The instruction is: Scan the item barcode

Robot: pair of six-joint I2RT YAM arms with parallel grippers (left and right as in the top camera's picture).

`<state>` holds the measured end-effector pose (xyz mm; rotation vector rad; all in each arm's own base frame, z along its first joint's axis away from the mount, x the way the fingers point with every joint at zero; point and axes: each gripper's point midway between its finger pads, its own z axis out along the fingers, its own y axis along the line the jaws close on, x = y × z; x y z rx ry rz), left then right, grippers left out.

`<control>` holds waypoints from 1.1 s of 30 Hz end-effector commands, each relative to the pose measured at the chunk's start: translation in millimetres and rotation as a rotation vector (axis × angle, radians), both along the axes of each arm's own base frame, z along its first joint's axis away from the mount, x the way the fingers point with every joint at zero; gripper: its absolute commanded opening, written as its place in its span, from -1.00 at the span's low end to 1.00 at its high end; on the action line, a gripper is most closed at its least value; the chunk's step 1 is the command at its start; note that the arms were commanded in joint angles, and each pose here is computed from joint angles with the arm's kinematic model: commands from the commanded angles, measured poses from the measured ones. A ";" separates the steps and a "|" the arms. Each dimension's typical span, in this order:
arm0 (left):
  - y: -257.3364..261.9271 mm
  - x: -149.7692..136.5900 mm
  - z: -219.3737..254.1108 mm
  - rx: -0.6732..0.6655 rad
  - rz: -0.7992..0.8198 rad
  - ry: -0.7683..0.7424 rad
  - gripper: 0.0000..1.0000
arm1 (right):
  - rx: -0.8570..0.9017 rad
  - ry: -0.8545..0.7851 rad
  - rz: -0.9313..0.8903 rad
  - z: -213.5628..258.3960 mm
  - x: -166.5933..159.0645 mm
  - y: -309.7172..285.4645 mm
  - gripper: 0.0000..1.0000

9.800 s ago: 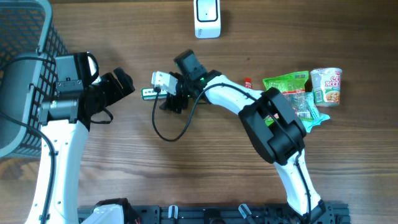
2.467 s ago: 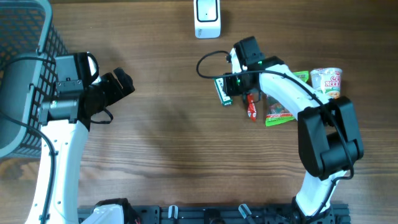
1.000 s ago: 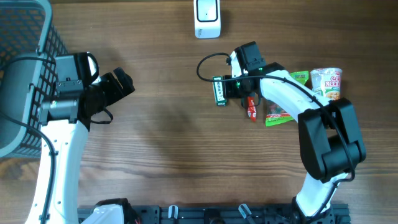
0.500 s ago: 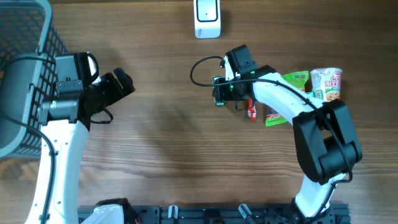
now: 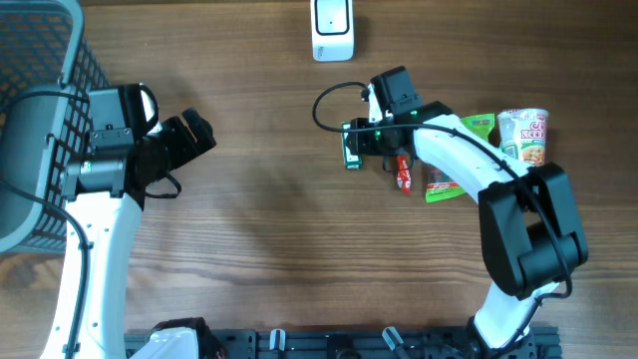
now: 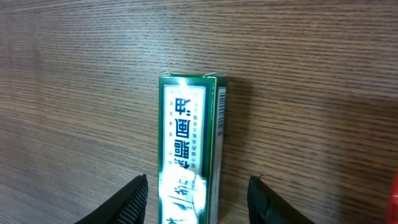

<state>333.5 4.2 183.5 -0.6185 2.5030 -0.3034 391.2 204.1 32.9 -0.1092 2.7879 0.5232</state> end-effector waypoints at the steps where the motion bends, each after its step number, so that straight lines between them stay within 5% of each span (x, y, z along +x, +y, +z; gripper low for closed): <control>1: -2.5 0.5 -1.1 -0.002 -0.015 0.001 1.00 | -0.045 0.037 -0.004 -21.9 -5.6 -2.3 0.02; 33: -2.5 0.5 -1.1 -0.002 -0.015 0.001 1.00 | -0.116 0.007 -0.049 -29.8 -6.0 14.1 -0.07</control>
